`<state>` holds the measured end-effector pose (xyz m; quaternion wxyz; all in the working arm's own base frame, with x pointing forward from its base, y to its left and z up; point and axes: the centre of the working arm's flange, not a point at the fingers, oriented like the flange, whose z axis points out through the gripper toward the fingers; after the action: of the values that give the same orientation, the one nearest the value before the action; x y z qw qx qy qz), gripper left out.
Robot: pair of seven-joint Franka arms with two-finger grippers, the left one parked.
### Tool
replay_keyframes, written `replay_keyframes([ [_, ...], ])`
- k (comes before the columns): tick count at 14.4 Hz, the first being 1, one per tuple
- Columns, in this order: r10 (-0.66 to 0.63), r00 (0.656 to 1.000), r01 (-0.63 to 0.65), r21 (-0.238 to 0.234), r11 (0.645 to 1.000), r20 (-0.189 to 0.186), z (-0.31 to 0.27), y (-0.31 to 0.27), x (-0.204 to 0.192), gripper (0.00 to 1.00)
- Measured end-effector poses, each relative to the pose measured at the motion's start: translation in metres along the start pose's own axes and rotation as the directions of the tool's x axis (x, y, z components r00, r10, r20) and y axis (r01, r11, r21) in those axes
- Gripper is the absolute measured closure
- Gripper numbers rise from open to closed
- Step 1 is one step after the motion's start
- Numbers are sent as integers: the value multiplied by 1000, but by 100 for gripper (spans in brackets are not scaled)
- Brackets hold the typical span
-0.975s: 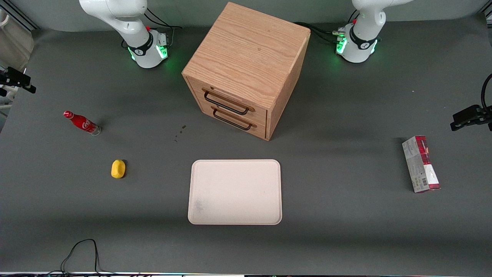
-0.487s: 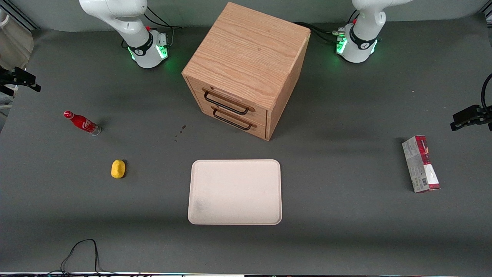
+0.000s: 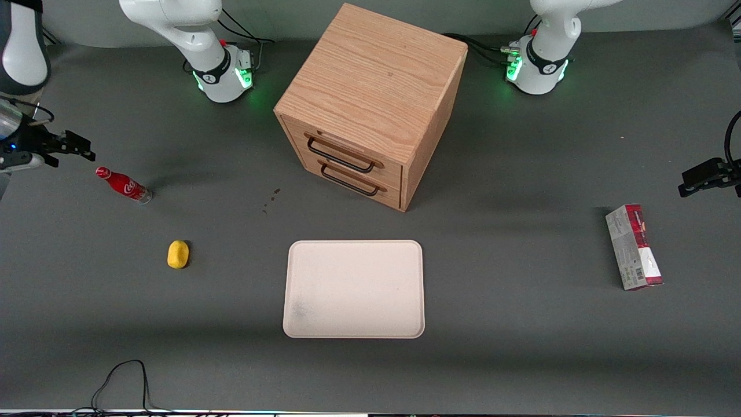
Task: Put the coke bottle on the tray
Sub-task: 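Close the right gripper around the red Coca-Cola bottle's body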
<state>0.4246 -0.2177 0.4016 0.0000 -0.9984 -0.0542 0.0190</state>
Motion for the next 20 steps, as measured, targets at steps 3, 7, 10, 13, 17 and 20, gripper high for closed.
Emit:
replay_keyframes([
  [3, 16, 1000, -15, -17, 1000, 13, 44, 7, 1, 0],
  [7, 12, 1000, -11, -22, 1000, 19, 74, 2, -4, 0],
  [10, 12, 1000, -12, -18, 1000, 26, 79, 0, -6, 0],
  [13, 12, 999, -12, -15, 1000, 32, 82, -1, -7, 0],
  [17, 12, 999, -12, -14, 1000, 33, 82, -1, -8, 14],
  [20, 12, 999, -12, -15, 1000, 33, 82, 0, -7, 48],
])
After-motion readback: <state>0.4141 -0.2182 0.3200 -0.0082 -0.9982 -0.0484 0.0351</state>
